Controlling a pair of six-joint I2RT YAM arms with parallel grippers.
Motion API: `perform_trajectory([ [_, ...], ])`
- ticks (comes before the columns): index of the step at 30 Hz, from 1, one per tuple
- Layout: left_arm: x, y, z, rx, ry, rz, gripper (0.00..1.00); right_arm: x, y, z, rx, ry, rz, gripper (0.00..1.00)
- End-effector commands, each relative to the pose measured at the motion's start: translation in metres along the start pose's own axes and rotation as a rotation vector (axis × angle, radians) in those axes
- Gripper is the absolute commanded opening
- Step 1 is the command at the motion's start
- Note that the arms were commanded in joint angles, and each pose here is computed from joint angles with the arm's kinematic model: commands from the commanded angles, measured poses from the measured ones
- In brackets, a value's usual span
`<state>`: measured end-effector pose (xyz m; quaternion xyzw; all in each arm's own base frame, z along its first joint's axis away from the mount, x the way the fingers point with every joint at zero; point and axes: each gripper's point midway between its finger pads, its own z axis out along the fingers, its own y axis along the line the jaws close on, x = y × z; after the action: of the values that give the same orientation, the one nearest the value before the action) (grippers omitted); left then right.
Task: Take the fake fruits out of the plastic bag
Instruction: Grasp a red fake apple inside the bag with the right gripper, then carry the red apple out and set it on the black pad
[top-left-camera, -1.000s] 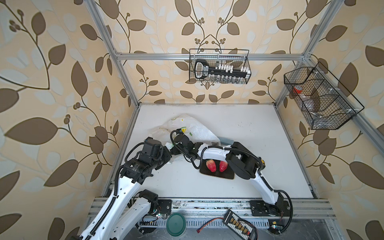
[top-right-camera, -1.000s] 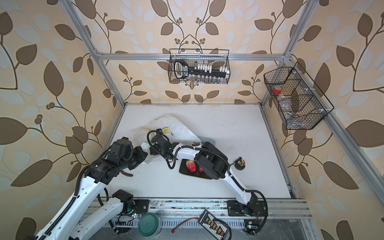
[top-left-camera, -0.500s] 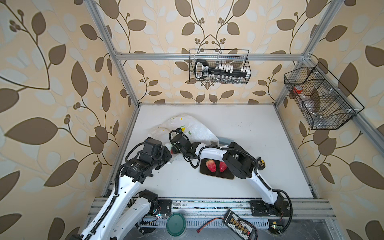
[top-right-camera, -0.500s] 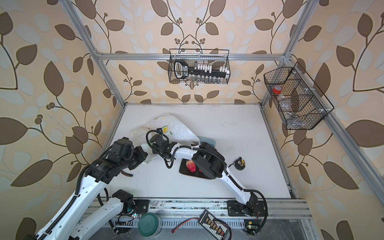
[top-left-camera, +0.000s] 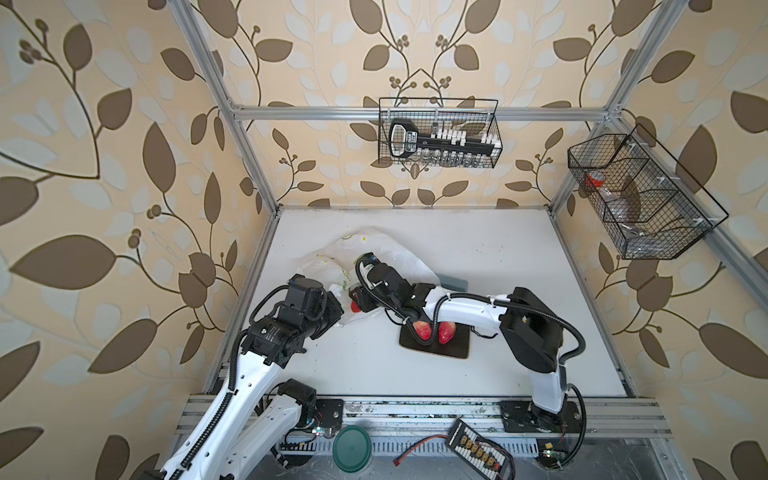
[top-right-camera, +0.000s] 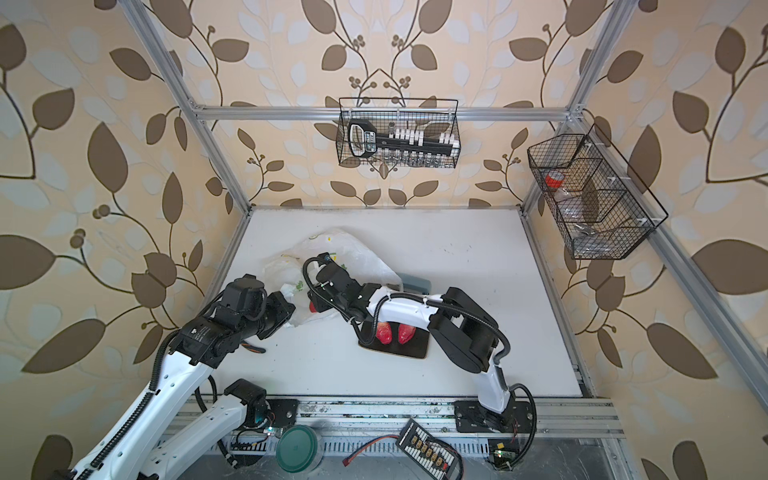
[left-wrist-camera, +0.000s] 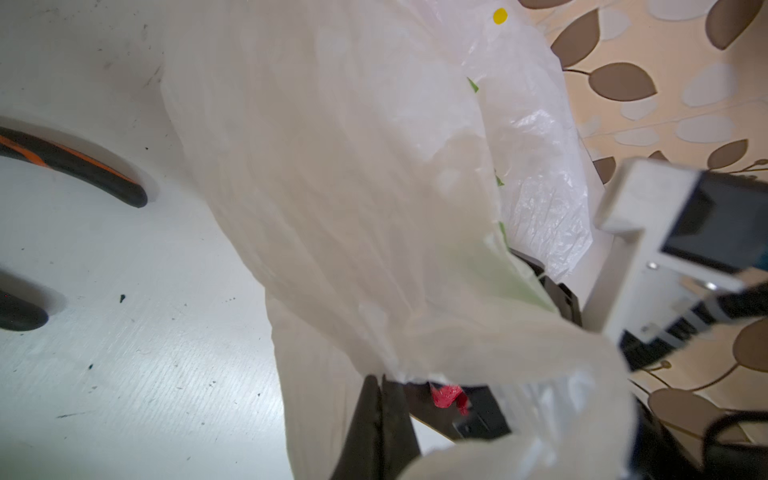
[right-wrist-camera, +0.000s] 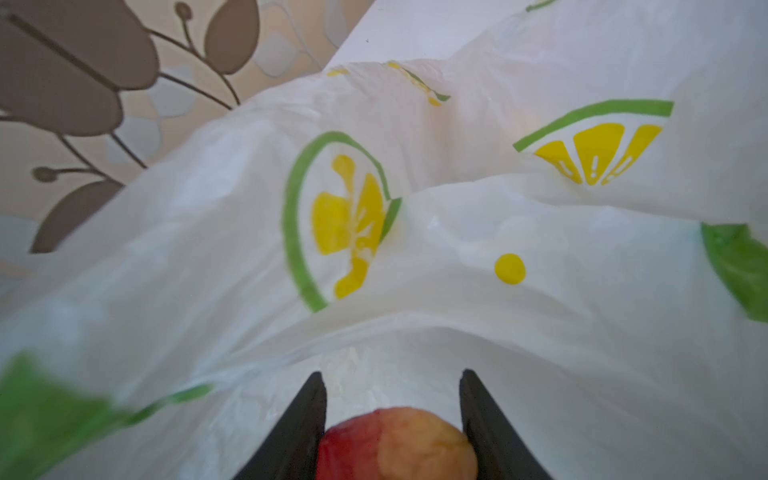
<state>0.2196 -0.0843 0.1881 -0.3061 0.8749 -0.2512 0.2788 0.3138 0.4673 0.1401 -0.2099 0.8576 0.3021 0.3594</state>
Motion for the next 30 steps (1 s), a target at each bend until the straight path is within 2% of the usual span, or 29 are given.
perform_trajectory([
  [1,-0.004,-0.002,-0.001,0.015,-0.036,0.003,0.00,0.012,0.020,-0.023,-0.109,0.055,-0.074,0.37],
  [8,-0.005,-0.004,-0.002,0.027,-0.045,0.002,0.00,0.023,0.019,-0.073,-0.134,0.099,-0.146,0.37],
  [14,-0.006,-0.003,-0.001,0.027,-0.052,0.001,0.00,0.041,-0.018,-0.118,0.005,0.101,-0.130,0.37],
  [17,-0.007,-0.003,0.000,0.029,-0.055,-0.003,0.00,0.050,-0.050,-0.135,0.106,0.096,-0.069,0.38],
  [23,-0.007,-0.003,-0.001,0.030,-0.058,-0.004,0.00,0.051,-0.132,-0.162,0.330,0.029,0.128,0.39],
  [30,-0.007,-0.004,-0.001,0.033,-0.057,-0.001,0.00,0.053,-0.187,-0.157,0.430,-0.018,0.275,0.40],
])
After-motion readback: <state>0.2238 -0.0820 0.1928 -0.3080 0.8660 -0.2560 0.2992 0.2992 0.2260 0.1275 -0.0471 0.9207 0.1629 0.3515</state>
